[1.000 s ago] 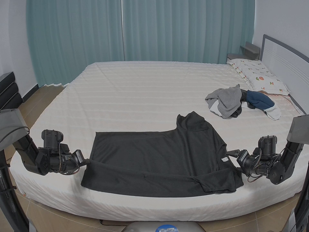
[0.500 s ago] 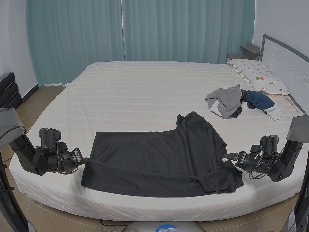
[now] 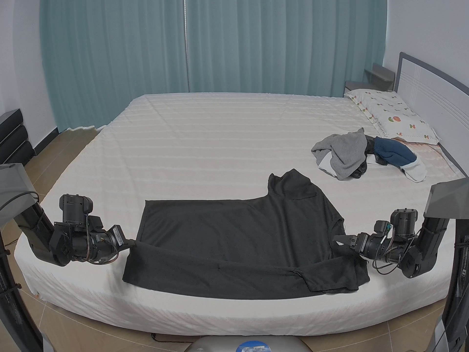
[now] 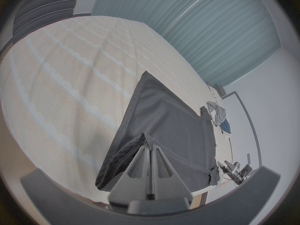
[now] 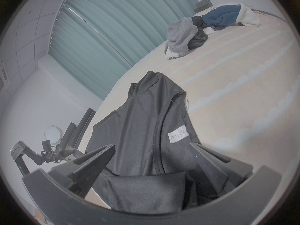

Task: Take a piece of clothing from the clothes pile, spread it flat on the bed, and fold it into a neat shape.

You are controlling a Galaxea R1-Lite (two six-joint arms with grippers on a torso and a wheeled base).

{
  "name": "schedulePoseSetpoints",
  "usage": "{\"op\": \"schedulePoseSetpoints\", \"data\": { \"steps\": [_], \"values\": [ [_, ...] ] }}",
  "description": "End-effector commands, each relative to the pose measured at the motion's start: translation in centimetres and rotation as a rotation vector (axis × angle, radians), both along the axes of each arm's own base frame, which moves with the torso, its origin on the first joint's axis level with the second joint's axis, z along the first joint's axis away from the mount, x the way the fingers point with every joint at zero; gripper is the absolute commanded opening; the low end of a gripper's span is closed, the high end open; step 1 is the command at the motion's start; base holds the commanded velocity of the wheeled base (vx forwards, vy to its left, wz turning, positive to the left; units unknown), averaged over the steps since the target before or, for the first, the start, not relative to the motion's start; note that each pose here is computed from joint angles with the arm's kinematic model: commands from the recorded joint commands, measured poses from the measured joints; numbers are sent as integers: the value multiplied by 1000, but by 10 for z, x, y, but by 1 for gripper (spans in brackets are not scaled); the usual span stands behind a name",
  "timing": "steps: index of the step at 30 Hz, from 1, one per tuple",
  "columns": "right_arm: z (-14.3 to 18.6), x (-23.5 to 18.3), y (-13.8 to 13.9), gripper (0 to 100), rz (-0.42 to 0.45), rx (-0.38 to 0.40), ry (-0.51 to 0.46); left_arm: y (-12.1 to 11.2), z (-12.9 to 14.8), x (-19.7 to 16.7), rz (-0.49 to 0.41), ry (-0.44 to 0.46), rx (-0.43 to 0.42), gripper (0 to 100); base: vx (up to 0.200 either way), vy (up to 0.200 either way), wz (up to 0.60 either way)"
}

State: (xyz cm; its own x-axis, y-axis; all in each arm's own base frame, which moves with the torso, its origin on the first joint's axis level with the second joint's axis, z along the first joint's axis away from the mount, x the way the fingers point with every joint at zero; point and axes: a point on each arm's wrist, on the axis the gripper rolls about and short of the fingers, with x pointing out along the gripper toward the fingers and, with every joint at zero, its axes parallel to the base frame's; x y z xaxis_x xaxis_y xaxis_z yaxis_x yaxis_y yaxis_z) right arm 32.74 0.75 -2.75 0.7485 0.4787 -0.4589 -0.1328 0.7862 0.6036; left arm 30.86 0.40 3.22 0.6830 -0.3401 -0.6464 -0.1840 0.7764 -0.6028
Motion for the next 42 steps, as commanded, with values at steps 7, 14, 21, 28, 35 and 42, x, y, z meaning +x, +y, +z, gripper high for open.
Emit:
{"op": "schedulePoseSetpoints", "data": {
  "steps": [7, 14, 21, 28, 35, 42],
  "values": [
    [-21, -13, -4, 100, 23, 22, 35, 0, 0, 0, 0, -1, 0, 0, 0, 0, 0],
    [-27, -16, -7, 0, 16, 22, 31, 0, 0, 0, 0, 0, 0, 0, 0, 0, 0],
    [-26, -18, -18, 0, -10, 26, 27, 1, 0, -1, 4, 4, 2, 0, 0, 0, 0],
    [-11, -31, -20, 0, -16, 39, -23, 2, 2, -11, 29, 10, 27, 0, 0, 0, 0],
    [7, -47, -21, 0, -2, 50, -59, 1, 11, -23, 29, -3, 31, 0, 0, 0, 0],
    [28, -65, -21, 0, 9, 55, -80, 1, 17, -43, 33, 0, 36, 0, 0, 0, 0]
  ]
}}
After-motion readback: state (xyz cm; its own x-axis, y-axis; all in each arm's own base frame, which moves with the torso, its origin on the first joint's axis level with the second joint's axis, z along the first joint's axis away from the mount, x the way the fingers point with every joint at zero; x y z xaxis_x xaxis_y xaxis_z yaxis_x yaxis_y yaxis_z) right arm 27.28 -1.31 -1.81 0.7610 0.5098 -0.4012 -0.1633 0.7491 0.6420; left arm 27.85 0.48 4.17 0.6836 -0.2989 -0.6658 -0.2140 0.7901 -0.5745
